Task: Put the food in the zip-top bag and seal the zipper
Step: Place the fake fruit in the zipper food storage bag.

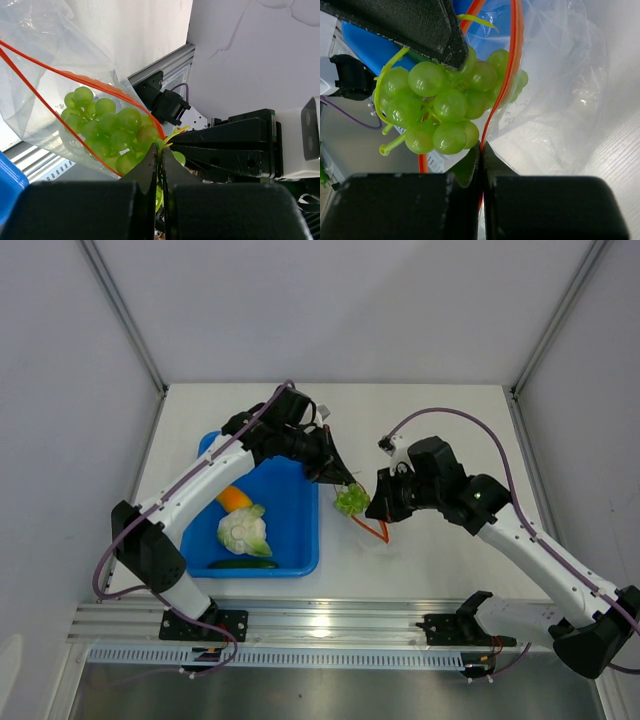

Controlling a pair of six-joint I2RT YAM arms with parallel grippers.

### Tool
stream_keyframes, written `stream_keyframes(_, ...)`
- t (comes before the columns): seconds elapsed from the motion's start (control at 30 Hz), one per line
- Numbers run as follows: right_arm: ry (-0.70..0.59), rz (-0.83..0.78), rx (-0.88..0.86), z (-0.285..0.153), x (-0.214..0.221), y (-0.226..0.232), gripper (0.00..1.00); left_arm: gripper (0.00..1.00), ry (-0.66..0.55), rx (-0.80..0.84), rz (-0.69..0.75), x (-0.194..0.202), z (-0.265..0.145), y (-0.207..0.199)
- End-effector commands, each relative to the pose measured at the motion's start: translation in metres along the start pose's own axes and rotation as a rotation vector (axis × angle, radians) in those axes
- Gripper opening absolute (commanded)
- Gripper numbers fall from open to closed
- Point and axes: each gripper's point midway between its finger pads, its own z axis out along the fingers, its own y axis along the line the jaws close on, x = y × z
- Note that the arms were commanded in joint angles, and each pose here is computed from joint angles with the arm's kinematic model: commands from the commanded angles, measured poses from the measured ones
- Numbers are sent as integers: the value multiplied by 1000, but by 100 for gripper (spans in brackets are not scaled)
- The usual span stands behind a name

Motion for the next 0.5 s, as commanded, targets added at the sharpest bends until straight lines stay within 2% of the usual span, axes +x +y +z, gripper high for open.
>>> stream_keyframes(0.0,-10,-46,1,0,2,3,0,1,-3,-22,-36,1,1,0)
stream_keyframes(0.47,10,-64,15,8,13,3,0,1,21,-113,-124,-4,26,35)
